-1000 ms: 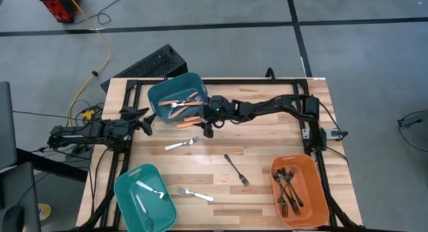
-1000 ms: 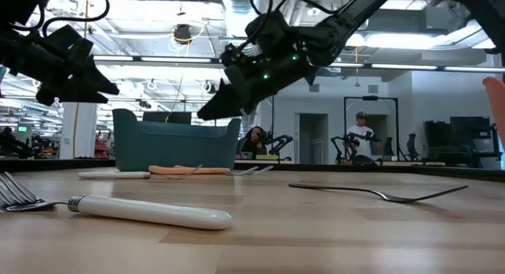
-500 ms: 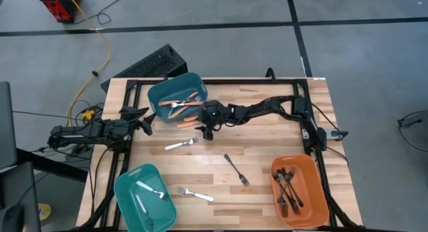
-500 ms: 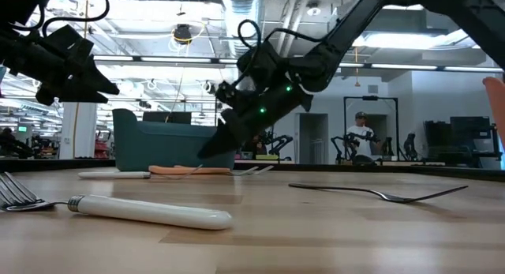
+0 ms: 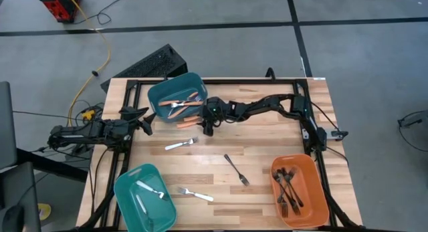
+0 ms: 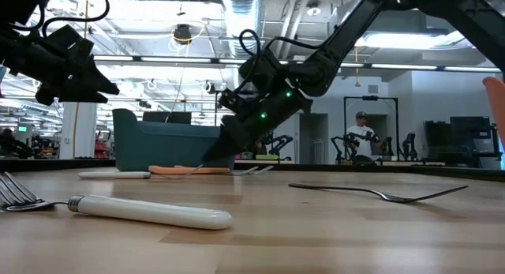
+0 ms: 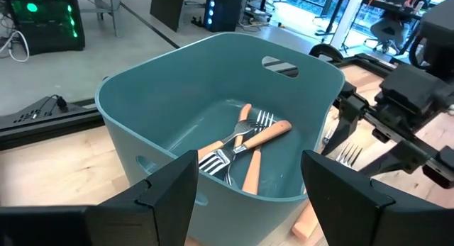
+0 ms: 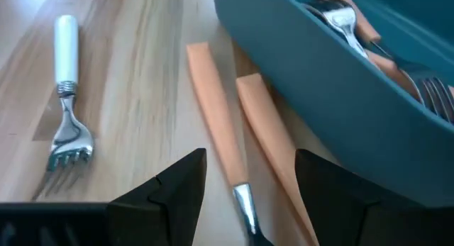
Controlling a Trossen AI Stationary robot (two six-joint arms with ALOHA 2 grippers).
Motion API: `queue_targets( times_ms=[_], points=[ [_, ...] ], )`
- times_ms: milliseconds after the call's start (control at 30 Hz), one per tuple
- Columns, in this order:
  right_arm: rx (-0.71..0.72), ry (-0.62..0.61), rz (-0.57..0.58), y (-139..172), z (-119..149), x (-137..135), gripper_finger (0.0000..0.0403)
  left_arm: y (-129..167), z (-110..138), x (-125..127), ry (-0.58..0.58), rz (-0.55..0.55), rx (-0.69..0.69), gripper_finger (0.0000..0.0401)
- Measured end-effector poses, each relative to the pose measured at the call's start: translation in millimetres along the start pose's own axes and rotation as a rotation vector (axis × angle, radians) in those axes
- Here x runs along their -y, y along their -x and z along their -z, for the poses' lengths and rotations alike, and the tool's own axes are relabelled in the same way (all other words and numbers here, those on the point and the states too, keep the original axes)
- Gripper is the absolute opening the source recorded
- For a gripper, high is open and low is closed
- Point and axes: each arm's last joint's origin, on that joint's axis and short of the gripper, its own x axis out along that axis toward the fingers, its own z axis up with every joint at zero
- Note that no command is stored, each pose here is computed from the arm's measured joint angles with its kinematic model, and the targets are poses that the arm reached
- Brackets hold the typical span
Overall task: Sort silverware by color (type)
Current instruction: Put the orange fork into the blue bin
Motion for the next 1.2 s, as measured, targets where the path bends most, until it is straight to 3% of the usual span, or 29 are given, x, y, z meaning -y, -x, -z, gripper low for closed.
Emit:
queue_targets(
  times_ms=[500, 733, 1000, 1200],
  points=[
    [-0.024, -0.003, -0.003, -0.1, 2.4, -0.6, 0.0239, 0.0, 0.0, 0.0, 0.000, 0.000, 0.000, 0.0235],
    [-0.018, -0.015, 0.029, -17.7, 20.2, -0.9, 0.0239, 0.0, 0.0, 0.1, 0.001, 0.001, -0.001, 0.0235],
    [-0.031, -0.024, 0.023, -17.8, 20.9, -3.7, 0.0239, 0.0, 0.0, 0.2, 0.002, 0.005, -0.002, 0.0235],
    [-0.063, -0.005, -0.012, -18.8, 21.5, -21.7, 0.0239, 0.0, 0.0, 0.2, 0.001, 0.006, -0.003, 0.0235]
  ],
)
